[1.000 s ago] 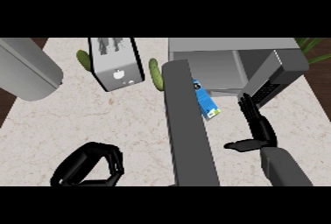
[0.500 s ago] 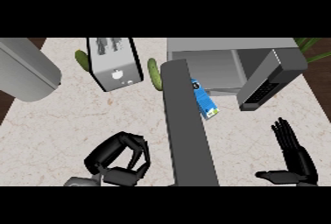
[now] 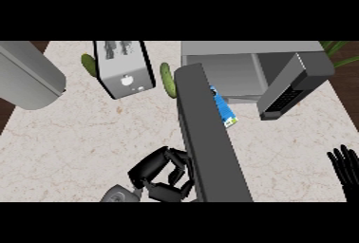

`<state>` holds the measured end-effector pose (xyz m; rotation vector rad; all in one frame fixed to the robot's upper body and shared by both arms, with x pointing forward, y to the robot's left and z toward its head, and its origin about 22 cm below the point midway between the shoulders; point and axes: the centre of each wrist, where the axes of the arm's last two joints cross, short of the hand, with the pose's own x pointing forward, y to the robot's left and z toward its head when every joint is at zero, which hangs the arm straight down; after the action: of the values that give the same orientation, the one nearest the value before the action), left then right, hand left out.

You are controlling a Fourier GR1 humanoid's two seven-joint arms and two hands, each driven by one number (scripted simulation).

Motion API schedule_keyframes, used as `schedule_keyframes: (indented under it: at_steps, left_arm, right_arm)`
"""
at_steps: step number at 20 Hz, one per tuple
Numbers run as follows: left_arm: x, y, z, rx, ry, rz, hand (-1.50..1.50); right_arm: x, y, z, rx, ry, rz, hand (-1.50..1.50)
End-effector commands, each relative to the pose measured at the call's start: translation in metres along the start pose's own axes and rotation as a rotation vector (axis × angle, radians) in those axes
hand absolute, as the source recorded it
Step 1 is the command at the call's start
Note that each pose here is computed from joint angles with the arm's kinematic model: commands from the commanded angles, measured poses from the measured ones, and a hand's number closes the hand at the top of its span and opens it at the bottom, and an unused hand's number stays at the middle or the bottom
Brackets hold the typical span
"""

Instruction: Pick up the milk, place it into the microwave and close the microwave

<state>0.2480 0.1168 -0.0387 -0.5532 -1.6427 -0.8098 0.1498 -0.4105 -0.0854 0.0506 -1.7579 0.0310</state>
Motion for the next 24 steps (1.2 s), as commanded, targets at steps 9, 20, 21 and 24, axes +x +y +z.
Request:
schedule_keyframes:
  at_steps: [9, 20, 21, 24]
  left_arm:
    - [0.000, -0.083, -0.037, -0.091, 0.068, -0.004, 1.50]
    - [0.025, -0.091, -0.070, 0.065, 0.044, -0.070, 1.50]
    - [0.034, -0.081, -0.081, 0.087, 0.041, -0.073, 1.50]
    - [0.032, -0.074, -0.086, 0.161, 0.029, -0.082, 1.50]
  right_arm:
    - [0.067, 0.000, -0.027, 0.272, -0.163, -0.177, -1.50]
    - [0.103, 0.041, -0.056, 0.413, -0.199, -0.217, -1.50]
    - [0.112, 0.039, -0.064, 0.442, -0.208, -0.202, -1.50]
    - [0.118, 0.044, -0.064, 0.480, -0.188, -0.210, -1.50]
